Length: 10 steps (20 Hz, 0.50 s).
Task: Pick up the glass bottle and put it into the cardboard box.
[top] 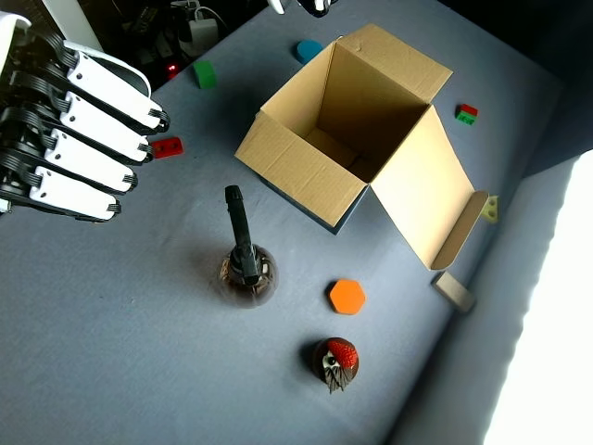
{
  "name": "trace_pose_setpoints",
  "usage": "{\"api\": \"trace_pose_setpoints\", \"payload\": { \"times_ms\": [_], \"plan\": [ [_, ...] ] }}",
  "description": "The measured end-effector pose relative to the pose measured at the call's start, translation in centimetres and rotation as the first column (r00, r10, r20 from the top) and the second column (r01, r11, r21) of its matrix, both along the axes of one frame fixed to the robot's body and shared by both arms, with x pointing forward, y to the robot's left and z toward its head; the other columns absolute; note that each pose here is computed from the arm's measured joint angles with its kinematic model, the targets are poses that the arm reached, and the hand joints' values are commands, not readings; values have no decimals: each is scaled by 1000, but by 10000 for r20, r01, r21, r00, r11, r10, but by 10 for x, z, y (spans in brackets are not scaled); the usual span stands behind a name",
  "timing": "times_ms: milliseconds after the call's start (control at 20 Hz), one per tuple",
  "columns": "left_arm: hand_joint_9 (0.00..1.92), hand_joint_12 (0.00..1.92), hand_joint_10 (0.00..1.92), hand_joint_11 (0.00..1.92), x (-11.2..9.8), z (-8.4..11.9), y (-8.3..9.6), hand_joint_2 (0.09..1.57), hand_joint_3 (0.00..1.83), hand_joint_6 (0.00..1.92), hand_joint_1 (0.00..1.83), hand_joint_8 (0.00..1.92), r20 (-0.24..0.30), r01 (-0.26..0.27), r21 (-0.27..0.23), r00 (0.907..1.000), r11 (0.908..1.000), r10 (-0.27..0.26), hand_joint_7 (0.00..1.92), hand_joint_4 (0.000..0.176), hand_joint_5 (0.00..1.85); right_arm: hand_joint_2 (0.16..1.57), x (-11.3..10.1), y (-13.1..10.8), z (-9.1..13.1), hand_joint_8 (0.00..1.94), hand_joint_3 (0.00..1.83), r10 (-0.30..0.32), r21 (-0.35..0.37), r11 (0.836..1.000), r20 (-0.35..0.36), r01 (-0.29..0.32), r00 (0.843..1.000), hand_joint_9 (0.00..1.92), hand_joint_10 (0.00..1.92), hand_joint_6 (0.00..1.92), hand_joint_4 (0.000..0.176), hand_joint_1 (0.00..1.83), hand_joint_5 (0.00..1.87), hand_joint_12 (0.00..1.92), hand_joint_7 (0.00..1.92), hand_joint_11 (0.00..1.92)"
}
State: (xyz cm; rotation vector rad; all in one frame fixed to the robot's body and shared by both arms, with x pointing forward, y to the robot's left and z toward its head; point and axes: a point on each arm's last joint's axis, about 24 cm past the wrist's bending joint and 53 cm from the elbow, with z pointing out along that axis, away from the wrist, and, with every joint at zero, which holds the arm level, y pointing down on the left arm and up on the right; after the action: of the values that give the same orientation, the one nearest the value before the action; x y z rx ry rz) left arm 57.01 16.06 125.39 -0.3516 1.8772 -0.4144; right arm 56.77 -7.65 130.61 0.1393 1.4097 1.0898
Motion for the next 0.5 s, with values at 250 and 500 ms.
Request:
{"api": "trace_pose_setpoints", "payload": {
  "times_ms": [250,500],
  "plan": [
    [100,289,8,0,-4,-4,0,1264,23,3,28,0,-216,-92,-46,9997,9999,91,119,0,80,1117,-1,2,-1,3,35,40,-125,9999,23,-40,10000,123,120,77,0,338,208,402,220,0],
    [81,202,2,0,-34,-5,1,1266,8,1,20,0,-790,-641,-203,9949,9977,623,84,0,53,1103,-3,5,8,1,14,1103,387,9929,578,-1126,9922,140,99,54,0,380,212,437,222,0]
  ]
}}
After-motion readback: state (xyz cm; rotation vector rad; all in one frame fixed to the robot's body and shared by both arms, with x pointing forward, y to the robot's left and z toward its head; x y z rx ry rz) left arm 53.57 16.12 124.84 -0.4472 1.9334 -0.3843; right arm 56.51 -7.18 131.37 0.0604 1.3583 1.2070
